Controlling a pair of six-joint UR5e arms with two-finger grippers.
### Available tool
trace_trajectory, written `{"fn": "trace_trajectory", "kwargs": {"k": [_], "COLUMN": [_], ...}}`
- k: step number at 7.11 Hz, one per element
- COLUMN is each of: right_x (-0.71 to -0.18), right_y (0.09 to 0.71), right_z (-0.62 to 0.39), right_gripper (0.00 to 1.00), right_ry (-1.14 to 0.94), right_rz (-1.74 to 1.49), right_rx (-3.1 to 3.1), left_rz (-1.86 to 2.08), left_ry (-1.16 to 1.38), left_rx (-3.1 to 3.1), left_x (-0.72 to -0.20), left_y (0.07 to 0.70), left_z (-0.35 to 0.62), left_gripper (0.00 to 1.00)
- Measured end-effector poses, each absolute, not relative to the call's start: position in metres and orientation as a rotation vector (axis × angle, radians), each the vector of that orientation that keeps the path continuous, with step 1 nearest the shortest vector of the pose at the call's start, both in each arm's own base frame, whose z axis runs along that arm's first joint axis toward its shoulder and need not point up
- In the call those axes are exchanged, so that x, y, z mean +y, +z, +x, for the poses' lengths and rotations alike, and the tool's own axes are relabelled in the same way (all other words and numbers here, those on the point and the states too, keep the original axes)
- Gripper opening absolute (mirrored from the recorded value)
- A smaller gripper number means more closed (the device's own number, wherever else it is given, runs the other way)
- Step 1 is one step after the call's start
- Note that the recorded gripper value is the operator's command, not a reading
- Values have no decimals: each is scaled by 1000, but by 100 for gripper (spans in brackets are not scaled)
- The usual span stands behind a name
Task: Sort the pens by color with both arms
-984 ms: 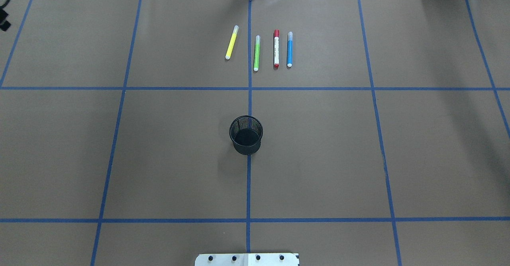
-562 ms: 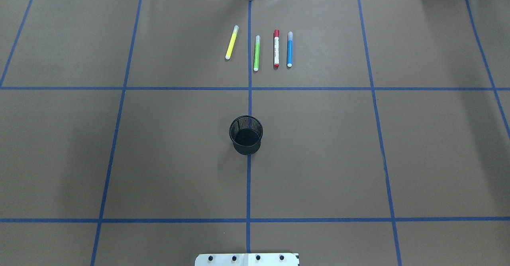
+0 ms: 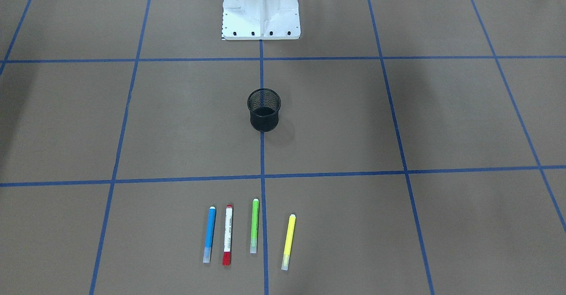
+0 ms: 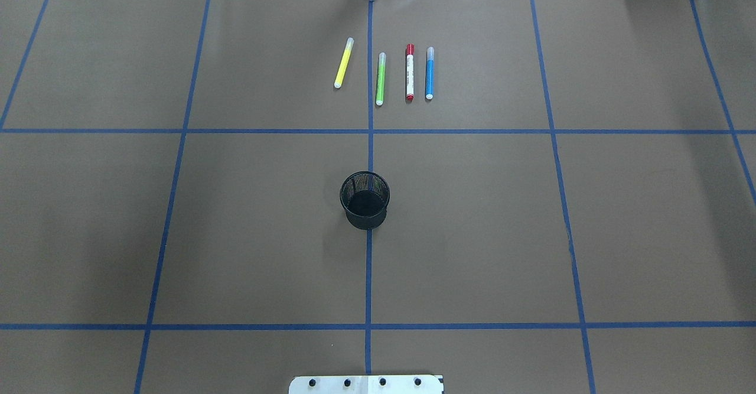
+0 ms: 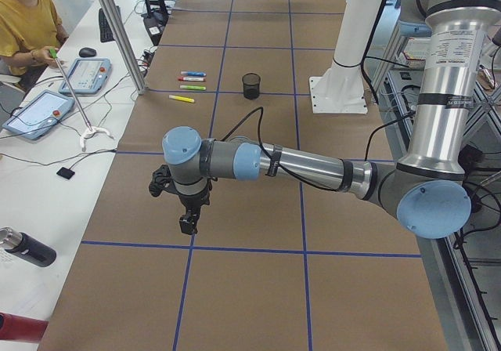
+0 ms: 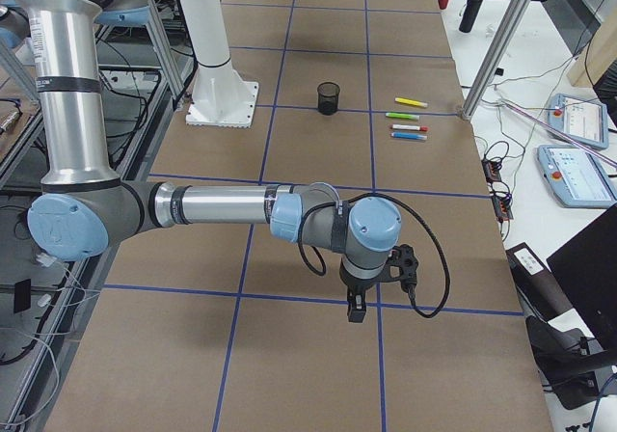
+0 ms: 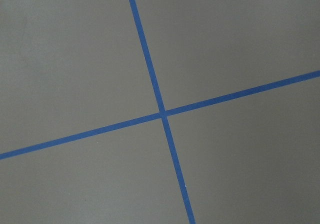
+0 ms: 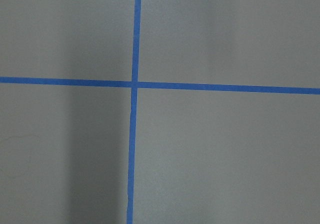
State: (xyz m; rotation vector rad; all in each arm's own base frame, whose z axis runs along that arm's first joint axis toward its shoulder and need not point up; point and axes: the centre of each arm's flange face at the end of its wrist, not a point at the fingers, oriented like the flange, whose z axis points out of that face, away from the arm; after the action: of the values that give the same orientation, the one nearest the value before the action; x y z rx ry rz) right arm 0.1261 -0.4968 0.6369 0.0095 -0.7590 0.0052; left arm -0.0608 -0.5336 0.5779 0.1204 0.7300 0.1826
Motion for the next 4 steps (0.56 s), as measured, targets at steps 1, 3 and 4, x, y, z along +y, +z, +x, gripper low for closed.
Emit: {"fn": "trace_trajectory", "kwargs": {"k": [1, 3, 4], "right_x": [-502, -511, -512], "right_y": [633, 632, 631], "right_z": [123, 110, 106], "right_gripper": [100, 100, 100], "right_ry": [32, 52, 52], "right_rz": [29, 50, 53], "right_rx": [-741, -710, -709], "left_rz": [110, 111, 120], "left_ry": [140, 117, 120], "left_rx": [734, 737, 736], "left_x": [-534, -530, -528], "left_y": [576, 572, 567], "left_z": [-62, -62, -62], "left_gripper": [100, 100, 100]}}
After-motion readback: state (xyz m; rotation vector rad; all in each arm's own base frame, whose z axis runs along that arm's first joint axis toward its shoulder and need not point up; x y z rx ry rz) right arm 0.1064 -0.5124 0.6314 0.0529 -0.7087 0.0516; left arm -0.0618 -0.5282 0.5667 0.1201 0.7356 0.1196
